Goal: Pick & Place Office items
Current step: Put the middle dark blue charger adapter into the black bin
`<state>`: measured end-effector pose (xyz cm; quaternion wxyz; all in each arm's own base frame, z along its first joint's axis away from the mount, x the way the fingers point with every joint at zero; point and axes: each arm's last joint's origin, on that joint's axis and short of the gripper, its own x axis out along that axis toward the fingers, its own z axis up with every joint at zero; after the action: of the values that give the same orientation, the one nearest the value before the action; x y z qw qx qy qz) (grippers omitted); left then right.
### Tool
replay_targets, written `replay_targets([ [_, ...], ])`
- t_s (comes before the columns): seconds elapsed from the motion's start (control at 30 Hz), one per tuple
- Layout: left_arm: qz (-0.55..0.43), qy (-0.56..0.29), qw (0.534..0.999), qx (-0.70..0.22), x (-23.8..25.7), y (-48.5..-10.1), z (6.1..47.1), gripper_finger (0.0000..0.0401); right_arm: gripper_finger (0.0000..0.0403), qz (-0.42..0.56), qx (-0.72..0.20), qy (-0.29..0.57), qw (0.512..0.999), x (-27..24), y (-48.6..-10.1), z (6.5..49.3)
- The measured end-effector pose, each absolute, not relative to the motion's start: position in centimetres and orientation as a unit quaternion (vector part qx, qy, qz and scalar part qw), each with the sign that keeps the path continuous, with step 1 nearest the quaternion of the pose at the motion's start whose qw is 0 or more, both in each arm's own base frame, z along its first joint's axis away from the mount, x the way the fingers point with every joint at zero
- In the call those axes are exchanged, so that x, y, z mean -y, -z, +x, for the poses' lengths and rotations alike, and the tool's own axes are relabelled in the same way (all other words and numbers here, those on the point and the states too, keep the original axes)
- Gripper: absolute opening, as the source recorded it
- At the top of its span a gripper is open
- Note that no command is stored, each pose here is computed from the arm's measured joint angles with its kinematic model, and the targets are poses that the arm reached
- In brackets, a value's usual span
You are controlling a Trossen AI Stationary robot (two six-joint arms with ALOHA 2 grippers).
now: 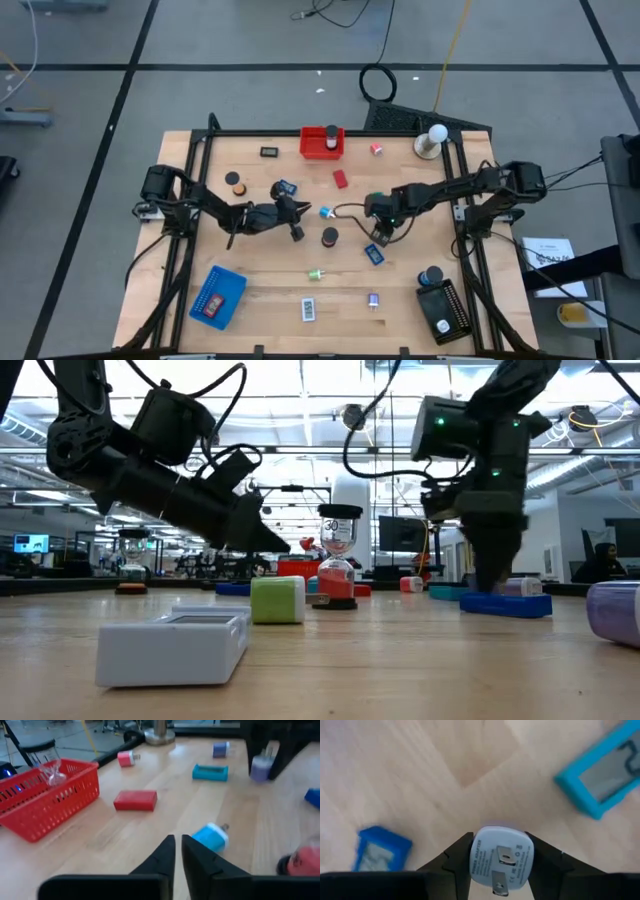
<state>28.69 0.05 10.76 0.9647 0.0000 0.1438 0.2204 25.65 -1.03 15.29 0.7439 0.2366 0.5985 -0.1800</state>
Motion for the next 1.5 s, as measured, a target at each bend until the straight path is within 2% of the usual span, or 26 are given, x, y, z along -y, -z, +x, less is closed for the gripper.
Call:
replay_targets([
  [0.17,-0.013,-0.213,0.971,-0.109,-0.9,-11.4,28.9,0.0004,0.0151,0.241,-0.603,0.182,0.738,0.5,-15.2,25.5],
  [0.53,-0.019,-0.204,0.976,-0.075,-2.6,-11.2,27.0,0.0006,0.0218,0.246,-0.608,0.192,0.730,0.4,-15.2,25.3],
  [0.67,-0.026,-0.208,0.976,-0.056,-2.4,-11.1,26.0,0.0012,0.0244,0.241,-0.635,0.207,0.704,0.7,-16.3,25.2],
  [0.8,-0.026,-0.185,0.981,-0.045,-1.9,-11.2,25.7,0.0004,0.0259,0.230,-0.650,0.263,0.675,1.0,-18.8,25.3],
  [0.9,-0.026,-0.160,0.986,-0.038,-1.4,-11.0,25.8,0.0010,0.0272,0.272,-0.635,0.306,0.654,0.9,-20.2,25.7],
  [1.17,-0.040,-0.138,0.989,-0.039,-0.7,-8.9,26.3,0.0005,0.0312,0.361,-0.590,0.399,0.602,-1.1,-19.7,25.3],
  [1.5,-0.048,-0.131,0.990,-0.032,-0.7,-8.8,26.5,0.0017,0.0305,0.391,-0.472,0.523,0.592,-1.1,-19.5,25.3],
])
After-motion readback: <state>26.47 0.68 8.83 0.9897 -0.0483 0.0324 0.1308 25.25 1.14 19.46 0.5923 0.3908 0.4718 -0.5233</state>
